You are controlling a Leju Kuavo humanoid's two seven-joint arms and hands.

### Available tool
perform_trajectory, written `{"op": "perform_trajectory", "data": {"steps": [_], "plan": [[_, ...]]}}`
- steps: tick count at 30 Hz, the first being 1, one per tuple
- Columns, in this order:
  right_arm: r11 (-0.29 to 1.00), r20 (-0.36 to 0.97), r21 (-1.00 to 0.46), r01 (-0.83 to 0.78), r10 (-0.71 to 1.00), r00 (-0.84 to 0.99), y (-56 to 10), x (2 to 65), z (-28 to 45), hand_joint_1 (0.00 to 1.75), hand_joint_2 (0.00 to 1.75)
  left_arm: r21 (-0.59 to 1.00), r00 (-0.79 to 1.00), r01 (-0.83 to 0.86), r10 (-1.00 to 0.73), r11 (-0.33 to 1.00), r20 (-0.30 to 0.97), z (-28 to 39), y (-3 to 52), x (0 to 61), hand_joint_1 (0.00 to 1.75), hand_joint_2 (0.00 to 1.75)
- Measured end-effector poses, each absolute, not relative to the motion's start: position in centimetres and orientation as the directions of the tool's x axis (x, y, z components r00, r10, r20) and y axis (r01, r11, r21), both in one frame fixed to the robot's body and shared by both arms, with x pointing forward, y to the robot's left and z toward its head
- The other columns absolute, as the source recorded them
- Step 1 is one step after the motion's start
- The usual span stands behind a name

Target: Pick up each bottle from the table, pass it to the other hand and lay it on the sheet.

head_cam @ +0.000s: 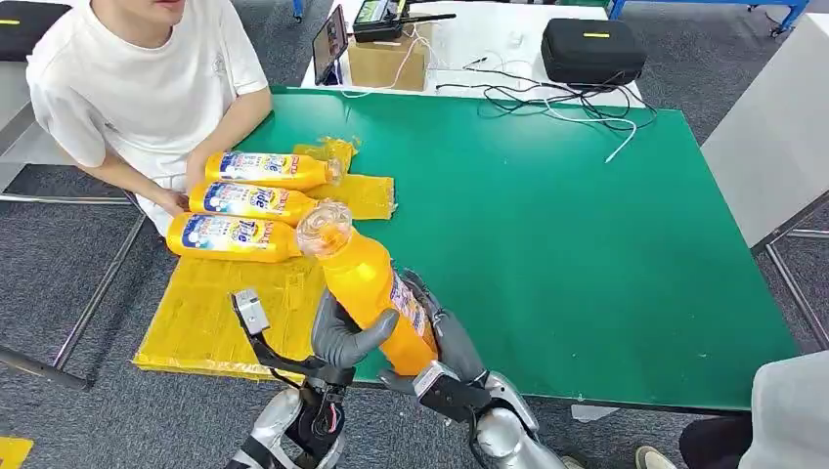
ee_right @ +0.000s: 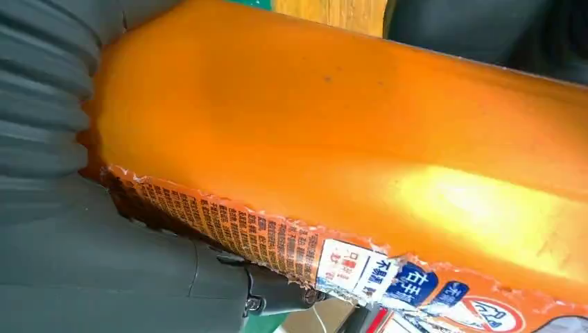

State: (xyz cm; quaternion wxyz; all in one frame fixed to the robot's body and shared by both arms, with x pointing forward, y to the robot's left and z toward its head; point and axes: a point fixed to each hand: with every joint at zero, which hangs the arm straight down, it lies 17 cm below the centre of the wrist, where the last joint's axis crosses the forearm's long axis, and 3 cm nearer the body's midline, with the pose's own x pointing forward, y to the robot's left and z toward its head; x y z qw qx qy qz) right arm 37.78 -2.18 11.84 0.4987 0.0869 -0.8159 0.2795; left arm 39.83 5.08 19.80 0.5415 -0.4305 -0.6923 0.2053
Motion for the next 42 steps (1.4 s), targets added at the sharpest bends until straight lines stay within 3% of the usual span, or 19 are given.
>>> {"op": "perform_trajectory", "data": {"steps": [5,6,14,21,23,25,27,28,32,37,42], "plan": [[0.828,0.862,-0.369,-0.421,0.137,-0.487,-2.1,37.8,11.8,0.0,1.75,-0.751,-0.043,0.373,0.818,0.545,0.573,19.8,5.1,39.8,1.75,1.75],[0.828,0.863,-0.369,-0.422,0.137,-0.487,-2.1,37.8,11.8,0.0,0.0,-0.751,-0.043,0.373,0.819,0.545,0.573,19.8,5.1,39.8,1.75,1.75],[0.847,0.866,-0.352,-0.399,0.133,-0.482,-2.6,38.0,12.2,0.0,0.0,-0.736,-0.04,0.41,0.817,0.538,0.575,20.1,5.1,39.3,1.75,1.75],[0.926,0.85,-0.305,-0.224,0.159,-0.501,-6.3,38.2,14.2,0.0,0.0,-0.669,-0.144,0.358,0.746,0.651,0.65,20.4,7.5,38.3,1.75,1.75],[0.97,0.832,-0.24,-0.028,0.191,-0.521,-10.4,38.5,16.4,0.0,0.0,-0.505,-0.266,0.227,0.551,0.833,0.791,19.4,10.0,38.8,1.75,1.75],[0.975,0.825,-0.183,0.124,0.221,-0.52,-14.5,38.7,18.0,0.0,0.0,-0.132,-0.414,-0.02,0.112,0.991,0.903,18.6,13.7,38.9,1.75,1.75],[0.967,0.82,-0.164,0.195,0.244,-0.518,-17.1,38.5,18.5,0.0,0.0,0.18,-0.49,-0.228,-0.272,0.957,0.828,19.4,16.2,38.3,1.75,1.75],[0.963,0.815,-0.157,0.218,0.251,-0.523,-17.9,38.4,18.9,0.0,0.0,0.28,-0.49,-0.273,-0.384,0.92,0.782,19.3,16.5,38.2,1.75,1.75],[0.956,0.811,-0.122,0.265,0.25,-0.529,-19.4,38.2,19.7,0.0,0.0,0.522,-0.362,-0.319,-0.611,0.791,0.704,15.0,18.6,39.3,1.75,1.75],[0.958,0.826,-0.085,0.275,0.222,-0.518,-19.5,38.0,19.4,0.0,0.0,0.646,-0.242,-0.311,-0.715,0.698,0.656,10.9,22.2,41.2,1.75,1.75],[0.965,0.845,-0.048,0.258,0.177,-0.504,-19.4,37.8,18.8,0.0,0.0,0.824,-0.121,-0.291,-0.874,0.485,0.471,8.3,25.2,43.8,1.75,1.75]]}}
